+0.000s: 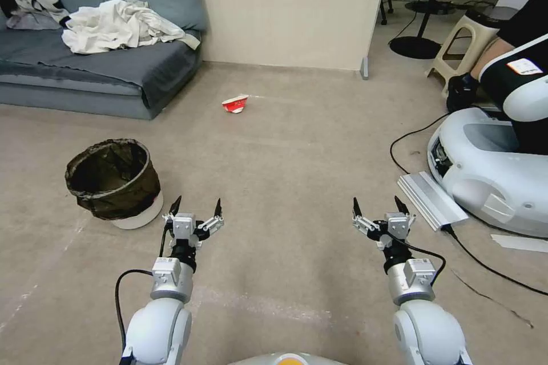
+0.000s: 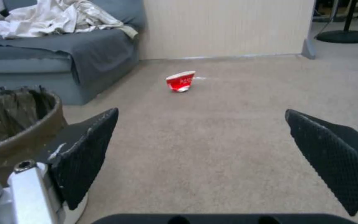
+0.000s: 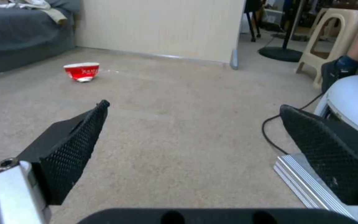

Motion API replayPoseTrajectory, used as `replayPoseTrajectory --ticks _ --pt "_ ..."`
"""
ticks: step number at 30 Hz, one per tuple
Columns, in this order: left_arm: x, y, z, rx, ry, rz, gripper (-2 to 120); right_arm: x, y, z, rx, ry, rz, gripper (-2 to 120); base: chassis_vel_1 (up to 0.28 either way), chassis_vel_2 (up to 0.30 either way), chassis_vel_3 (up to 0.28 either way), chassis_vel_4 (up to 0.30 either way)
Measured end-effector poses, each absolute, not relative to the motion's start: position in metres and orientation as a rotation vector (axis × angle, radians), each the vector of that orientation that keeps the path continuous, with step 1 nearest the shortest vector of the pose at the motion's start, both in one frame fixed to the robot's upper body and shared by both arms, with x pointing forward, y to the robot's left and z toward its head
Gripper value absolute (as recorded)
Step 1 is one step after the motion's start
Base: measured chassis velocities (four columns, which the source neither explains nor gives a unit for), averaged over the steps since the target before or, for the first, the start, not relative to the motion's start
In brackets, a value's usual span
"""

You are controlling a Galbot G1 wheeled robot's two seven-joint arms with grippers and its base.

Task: Pick up the trash can from the floor.

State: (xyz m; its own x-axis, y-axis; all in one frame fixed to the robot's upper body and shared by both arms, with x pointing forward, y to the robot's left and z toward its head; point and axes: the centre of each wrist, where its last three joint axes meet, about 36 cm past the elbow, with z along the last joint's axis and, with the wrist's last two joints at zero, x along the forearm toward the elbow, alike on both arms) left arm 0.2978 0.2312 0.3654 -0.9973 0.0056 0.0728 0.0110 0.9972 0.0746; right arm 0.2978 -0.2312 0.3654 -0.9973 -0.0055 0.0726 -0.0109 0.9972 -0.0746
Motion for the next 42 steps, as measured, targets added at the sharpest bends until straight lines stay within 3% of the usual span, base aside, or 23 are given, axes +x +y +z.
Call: replayPoseTrajectory --ticks 14,18,26,42 --pt "0.298 0.231 0.367 -0.012 -3.067 -0.113 100 0.298 -0.231 0.365 0.012 -3.066 0.114 100 0.0 0.0 0.0 0.0" --pt "0.292 0.237 0.389 0.017 -3.06 -0.056 100 0.291 -0.24 0.387 -0.044 -3.061 0.06 100 0.0 0.0 0.0 0.0" --pt "0.263 0.251 0.472 0.071 -3.03 0.13 100 0.26 -0.261 0.467 -0.169 -3.028 -0.12 100 0.0 0.0 0.0 0.0" --pt "0.255 0.256 0.456 0.035 -3.097 0.075 100 0.246 -0.267 0.474 -0.127 -3.167 -0.185 100 0.0 0.0 0.0 0.0"
